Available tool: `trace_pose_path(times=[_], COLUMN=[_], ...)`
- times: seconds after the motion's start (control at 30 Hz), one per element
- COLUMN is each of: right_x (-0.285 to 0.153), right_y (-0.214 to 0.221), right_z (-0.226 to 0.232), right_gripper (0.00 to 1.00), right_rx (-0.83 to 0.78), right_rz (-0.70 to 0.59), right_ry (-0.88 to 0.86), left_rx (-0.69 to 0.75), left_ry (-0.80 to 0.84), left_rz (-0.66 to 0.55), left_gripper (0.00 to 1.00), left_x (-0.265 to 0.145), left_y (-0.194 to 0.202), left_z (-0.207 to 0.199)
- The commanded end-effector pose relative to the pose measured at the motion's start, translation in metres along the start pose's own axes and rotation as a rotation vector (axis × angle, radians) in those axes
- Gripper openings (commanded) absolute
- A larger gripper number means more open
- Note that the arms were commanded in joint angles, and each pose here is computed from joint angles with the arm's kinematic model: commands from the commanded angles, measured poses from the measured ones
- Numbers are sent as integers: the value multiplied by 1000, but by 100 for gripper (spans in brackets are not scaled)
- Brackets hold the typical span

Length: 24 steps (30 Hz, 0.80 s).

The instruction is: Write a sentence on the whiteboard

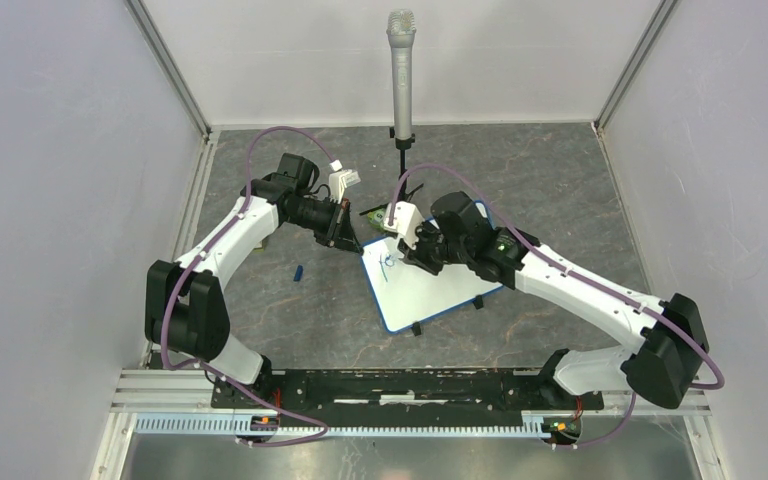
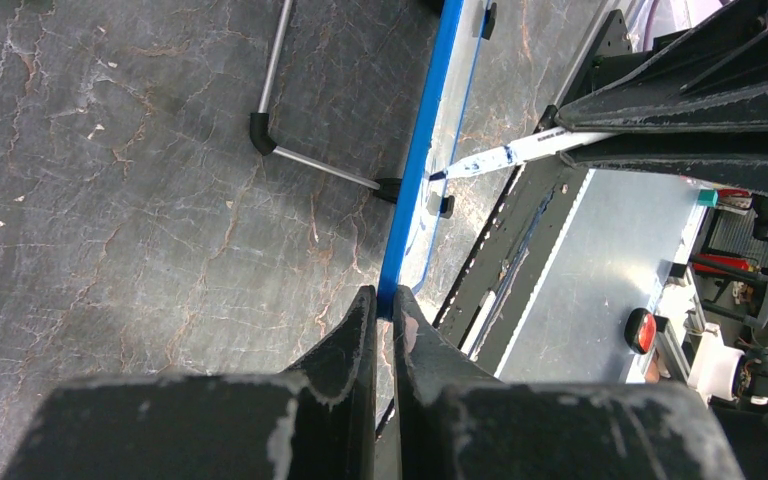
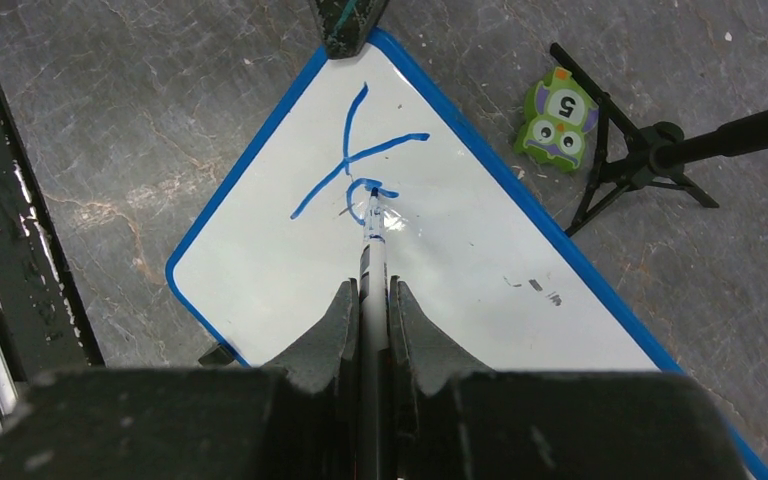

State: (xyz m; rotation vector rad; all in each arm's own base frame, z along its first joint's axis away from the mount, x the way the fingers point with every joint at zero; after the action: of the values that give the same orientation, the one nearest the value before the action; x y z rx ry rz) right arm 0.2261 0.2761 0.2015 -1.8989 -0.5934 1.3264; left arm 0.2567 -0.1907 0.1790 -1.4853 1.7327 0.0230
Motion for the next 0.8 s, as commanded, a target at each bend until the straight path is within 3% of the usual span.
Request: trace_pose_path(times=[0.0, 0.53, 0.77], right_x=[-15, -11, -20], right_y=[-18, 10, -9], right_z=[-17, 1, 0], right_gripper=[0, 0, 0], right_rx=[2, 8, -1], right_rz=[-59, 8, -48], right_ry=[82, -12, -21], left_rx=[55, 55, 57], left_ry=[-16, -18, -20], left_rz=[-18, -19, -19], left_gripper=[2, 2, 2], left_x=[-5, -5, -5], left_y=[-2, -2, -3], left_z=[-3, -3, -3])
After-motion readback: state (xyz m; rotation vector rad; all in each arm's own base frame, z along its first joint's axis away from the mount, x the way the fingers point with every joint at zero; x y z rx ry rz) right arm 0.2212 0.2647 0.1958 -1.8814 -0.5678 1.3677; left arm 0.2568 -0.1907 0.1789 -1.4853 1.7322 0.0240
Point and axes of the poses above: each gripper's point midway between its finger pads, its own x axis out along the fingers, its own z axis along the line the jaws close on, y = z × x, the point moved 3 cm from there along -x, back along the fingers, and after that the axes turned 3 degrees about -x, right-handed, at the moved point
